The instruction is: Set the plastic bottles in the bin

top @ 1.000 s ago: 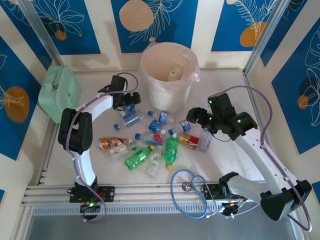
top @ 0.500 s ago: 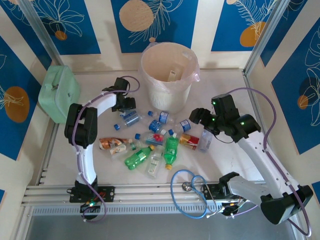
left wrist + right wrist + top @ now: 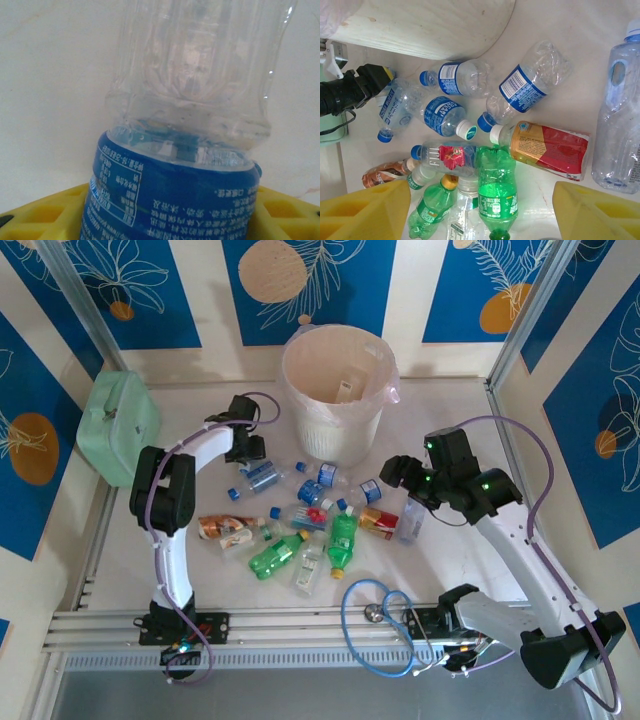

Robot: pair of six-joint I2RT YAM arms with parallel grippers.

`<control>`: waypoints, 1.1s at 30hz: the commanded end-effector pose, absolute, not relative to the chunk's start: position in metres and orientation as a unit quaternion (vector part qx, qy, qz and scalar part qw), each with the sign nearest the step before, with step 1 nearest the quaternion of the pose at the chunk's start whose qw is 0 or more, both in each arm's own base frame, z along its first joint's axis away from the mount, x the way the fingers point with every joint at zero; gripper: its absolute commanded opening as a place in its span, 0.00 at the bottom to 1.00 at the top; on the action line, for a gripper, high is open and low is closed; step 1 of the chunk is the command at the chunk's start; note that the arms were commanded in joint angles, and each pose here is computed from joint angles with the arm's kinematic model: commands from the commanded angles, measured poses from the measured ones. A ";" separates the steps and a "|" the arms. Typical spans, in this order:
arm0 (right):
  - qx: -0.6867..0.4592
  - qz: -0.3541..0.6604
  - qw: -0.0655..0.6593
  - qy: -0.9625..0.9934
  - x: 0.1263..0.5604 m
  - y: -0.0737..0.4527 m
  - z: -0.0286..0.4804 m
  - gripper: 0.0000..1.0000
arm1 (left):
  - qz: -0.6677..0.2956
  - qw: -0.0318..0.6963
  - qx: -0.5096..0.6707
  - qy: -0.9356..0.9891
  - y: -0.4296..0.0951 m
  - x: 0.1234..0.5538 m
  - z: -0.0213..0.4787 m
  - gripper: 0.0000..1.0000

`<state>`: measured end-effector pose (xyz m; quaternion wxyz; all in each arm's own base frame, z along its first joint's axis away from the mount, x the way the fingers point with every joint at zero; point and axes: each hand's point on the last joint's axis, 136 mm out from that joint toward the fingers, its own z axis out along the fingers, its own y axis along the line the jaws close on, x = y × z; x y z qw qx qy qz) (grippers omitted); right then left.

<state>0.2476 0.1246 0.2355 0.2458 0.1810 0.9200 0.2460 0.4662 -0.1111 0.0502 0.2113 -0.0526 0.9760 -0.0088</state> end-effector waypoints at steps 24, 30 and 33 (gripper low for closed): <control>0.200 0.260 0.238 0.914 0.238 0.115 0.229 0.75 | -0.338 0.497 0.028 0.799 -0.255 0.461 0.455 0.63; 0.196 0.260 0.238 0.915 0.233 0.114 0.227 0.75 | -0.371 0.471 0.027 0.800 -0.296 0.470 0.435 0.63; 0.196 0.259 0.236 0.916 0.232 0.114 0.226 0.75 | -0.380 0.458 0.025 0.803 -0.310 0.473 0.423 0.63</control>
